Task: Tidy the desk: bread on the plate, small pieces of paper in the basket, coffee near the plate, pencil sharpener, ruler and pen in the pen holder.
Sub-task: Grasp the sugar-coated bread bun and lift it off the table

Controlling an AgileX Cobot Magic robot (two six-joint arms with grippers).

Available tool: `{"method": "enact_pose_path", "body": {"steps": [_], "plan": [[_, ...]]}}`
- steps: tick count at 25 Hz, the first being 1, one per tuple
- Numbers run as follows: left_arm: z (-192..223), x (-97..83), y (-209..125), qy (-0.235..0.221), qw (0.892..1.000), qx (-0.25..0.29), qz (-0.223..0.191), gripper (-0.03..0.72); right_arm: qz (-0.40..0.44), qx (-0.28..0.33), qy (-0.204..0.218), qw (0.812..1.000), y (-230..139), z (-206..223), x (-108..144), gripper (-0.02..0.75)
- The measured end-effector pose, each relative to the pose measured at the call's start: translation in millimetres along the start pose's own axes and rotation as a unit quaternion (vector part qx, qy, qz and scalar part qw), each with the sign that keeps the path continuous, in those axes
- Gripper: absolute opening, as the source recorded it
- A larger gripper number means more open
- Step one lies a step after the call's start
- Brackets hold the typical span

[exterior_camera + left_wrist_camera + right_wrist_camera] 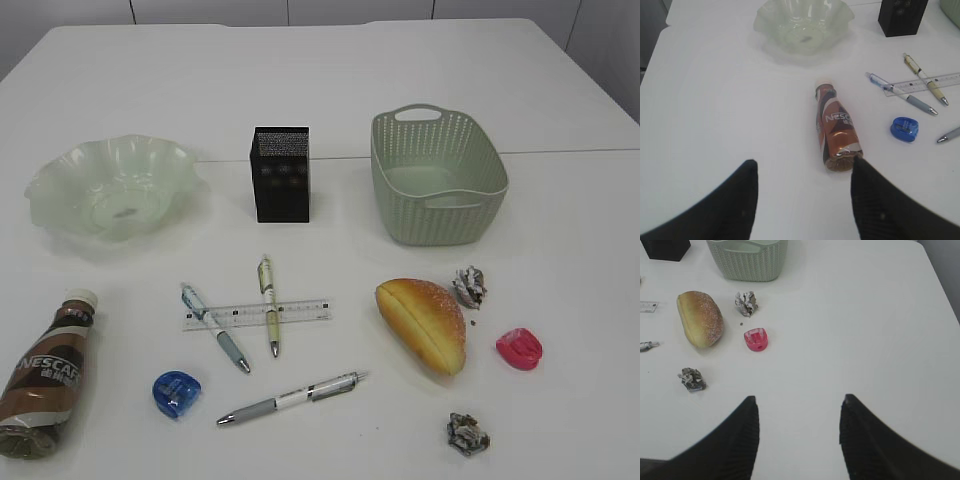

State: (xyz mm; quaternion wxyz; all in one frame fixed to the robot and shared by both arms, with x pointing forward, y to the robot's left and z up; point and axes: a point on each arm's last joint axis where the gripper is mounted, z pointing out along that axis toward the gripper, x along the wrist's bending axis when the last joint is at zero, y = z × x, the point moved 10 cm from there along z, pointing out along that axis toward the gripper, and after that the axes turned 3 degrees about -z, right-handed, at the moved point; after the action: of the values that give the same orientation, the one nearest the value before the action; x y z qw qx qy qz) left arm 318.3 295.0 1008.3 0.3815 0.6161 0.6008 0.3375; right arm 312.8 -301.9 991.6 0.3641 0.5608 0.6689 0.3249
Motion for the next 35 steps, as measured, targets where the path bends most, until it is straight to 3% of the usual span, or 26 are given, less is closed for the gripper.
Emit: {"method": "enact_pose_path", "body": {"steps": [19,28,35], "plan": [[-3.8,1.0,2.2,0.003,1.000,0.007,0.001,0.440,0.000,0.000,0.000,1.000,0.0,0.0,0.0,0.384],[-26.6,-8.4,44.6,-0.015,1.000,0.019,-0.006,0.441,0.000,0.000,0.000,1.000,0.0,0.0,0.0,0.384],[-23.3,-11.4,66.1,-0.018,0.998,0.067,-0.008,0.442,0.000,0.000,0.000,1.000,0.0,0.0,0.0,0.384]]}}
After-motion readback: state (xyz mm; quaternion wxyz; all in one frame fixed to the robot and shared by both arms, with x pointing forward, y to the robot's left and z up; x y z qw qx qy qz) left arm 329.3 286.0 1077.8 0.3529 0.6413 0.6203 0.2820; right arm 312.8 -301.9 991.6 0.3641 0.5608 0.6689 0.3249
